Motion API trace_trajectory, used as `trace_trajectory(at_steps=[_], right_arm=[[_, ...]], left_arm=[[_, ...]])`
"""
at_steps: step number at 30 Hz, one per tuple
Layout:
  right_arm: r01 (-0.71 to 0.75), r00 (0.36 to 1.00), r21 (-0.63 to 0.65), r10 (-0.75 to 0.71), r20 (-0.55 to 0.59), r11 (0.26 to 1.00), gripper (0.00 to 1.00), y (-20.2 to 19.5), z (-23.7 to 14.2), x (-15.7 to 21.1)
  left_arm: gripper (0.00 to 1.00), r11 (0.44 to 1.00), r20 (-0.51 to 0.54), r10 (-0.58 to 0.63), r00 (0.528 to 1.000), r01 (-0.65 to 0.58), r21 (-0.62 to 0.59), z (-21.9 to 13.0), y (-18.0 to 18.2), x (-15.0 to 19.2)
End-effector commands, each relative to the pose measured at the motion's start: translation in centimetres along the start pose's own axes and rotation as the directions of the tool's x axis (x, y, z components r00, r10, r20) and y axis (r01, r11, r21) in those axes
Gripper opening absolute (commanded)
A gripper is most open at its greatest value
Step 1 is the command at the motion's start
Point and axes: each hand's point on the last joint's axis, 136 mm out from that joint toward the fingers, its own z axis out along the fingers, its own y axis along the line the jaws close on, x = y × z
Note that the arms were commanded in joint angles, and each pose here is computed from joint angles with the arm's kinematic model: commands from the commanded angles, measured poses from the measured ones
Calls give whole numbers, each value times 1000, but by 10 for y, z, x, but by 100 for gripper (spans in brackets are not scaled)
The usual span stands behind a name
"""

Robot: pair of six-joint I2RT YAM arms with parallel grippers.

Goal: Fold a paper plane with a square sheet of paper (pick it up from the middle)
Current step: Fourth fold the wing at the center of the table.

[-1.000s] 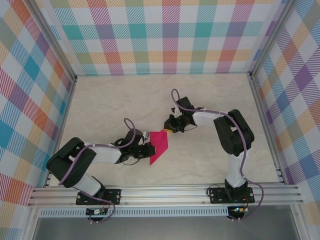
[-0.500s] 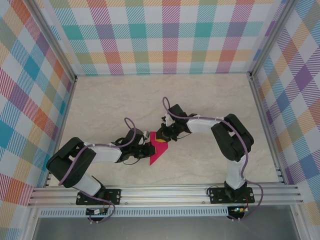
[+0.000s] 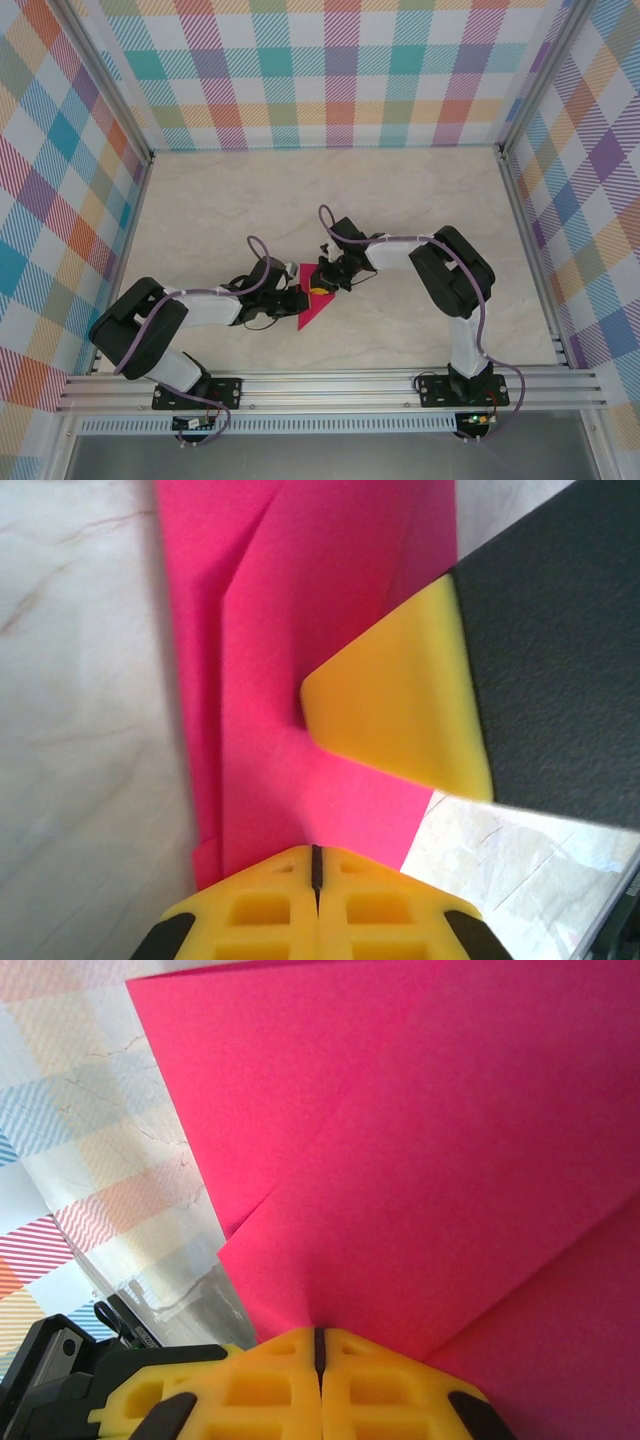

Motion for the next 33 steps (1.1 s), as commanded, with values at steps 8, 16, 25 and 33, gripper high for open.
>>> trace_trajectory(at_steps=[8,16,25,33], right_arm=[[-57,998,114,56,11,992,5,-41,13,5],[-58,998,113,57,7,992,5,-41,14,5],[-61,998,120,62,-2,991,5,-44,16,6],[-65,998,134,67,-7,989,5,-48,17,7]], left_arm=[[20,993,-6,-97,995,98,71,-48,-23,13],[20,980,-10,-171,985,171,104,-27,-22,8],[17,971,-86,-234,968,237,34,-4,13,35],[19,970,-98,-241,966,236,-60,-21,44,65]])
